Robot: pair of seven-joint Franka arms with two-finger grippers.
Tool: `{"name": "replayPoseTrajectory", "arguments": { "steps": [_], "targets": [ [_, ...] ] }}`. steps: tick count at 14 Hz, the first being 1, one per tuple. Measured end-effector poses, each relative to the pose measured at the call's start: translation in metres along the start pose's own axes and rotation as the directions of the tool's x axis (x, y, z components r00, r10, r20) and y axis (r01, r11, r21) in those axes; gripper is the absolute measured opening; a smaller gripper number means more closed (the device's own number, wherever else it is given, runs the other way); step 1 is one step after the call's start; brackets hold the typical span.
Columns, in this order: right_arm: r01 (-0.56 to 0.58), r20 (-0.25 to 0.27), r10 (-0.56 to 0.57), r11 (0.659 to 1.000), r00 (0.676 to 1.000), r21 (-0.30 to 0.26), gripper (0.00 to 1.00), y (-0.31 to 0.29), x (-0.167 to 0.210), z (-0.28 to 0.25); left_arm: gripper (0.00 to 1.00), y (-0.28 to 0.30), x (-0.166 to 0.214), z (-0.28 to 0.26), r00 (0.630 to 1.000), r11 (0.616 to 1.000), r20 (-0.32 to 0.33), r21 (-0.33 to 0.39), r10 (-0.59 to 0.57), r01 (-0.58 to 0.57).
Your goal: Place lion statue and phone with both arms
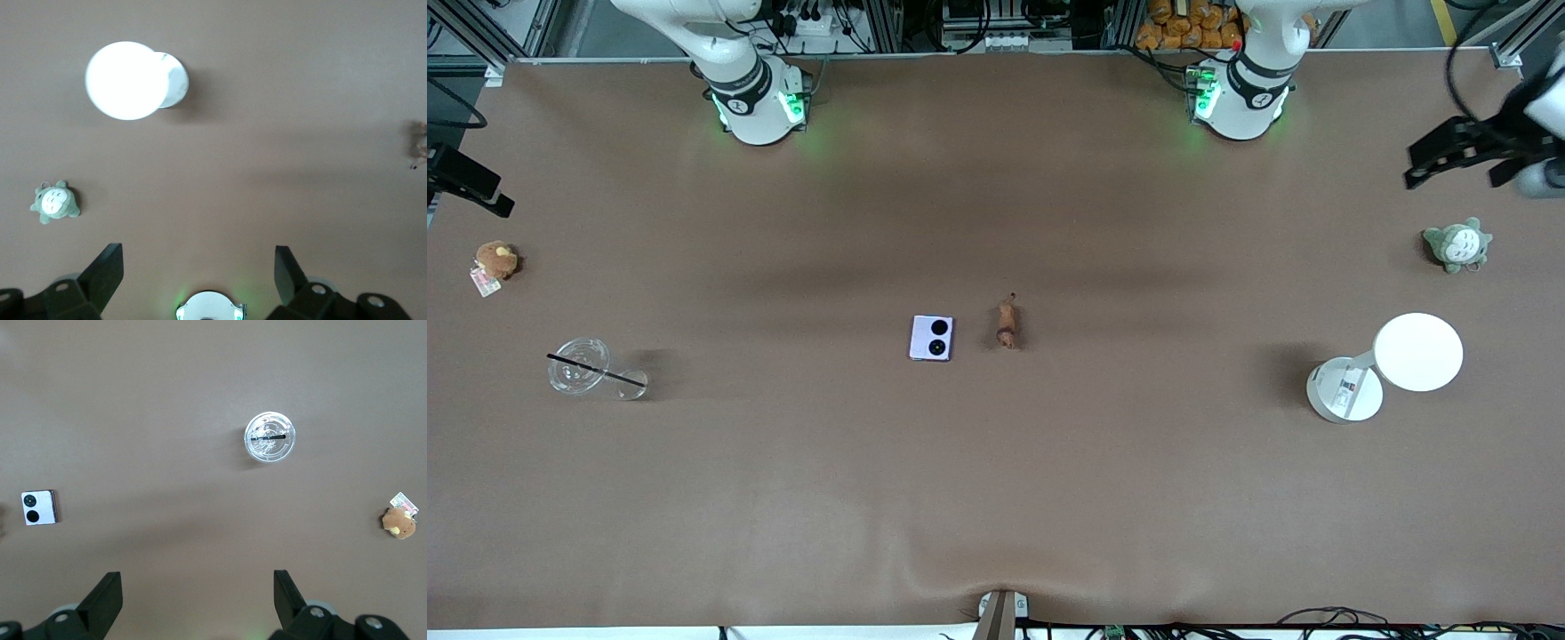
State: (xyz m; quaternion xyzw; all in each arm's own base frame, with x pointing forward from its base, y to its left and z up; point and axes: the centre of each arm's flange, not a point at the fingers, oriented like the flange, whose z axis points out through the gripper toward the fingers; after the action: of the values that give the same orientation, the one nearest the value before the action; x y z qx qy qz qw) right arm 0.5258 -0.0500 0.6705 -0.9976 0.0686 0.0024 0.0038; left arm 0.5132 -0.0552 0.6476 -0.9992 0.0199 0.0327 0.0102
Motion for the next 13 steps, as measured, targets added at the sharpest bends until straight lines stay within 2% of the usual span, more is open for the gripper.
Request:
{"name": "replayPoseTrajectory", "arguments": {
  "steps": [3, 8, 10, 12, 13],
  "targets": [
    [0.001, 0.0, -0.001, 1.0, 1.0, 0.0, 1.0, 0.0, 0.0, 0.0, 1.0, 0.064, 0.016, 0.03, 0.998, 0.999, 0.043, 0.004, 0.043, -0.044],
    [0.008, 0.003, -0.008, 1.0, 1.0, 0.001, 1.0, -0.004, 0.0, 0.001, 1.0, 0.177, 0.035, 0.083, 0.999, 1.0, 0.041, -0.024, 0.021, -0.02],
    [0.031, 0.021, -0.031, 1.0, 0.999, 0.0, 1.0, -0.015, 0.005, 0.011, 1.0, 0.215, 0.042, 0.109, 0.999, 0.999, 0.041, -0.044, 0.026, -0.024],
    [0.068, 0.061, -0.068, 0.998, 0.996, -0.003, 1.0, -0.036, 0.015, 0.032, 1.0, 0.247, 0.057, 0.145, 1.0, 0.997, 0.022, -0.074, 0.005, -0.003],
    [0.083, 0.085, -0.082, 0.997, 0.993, -0.004, 1.0, -0.045, 0.023, 0.047, 1.0, 0.267, 0.063, 0.169, 1.0, 0.998, 0.015, -0.066, -0.018, 0.019]
  ]
}}
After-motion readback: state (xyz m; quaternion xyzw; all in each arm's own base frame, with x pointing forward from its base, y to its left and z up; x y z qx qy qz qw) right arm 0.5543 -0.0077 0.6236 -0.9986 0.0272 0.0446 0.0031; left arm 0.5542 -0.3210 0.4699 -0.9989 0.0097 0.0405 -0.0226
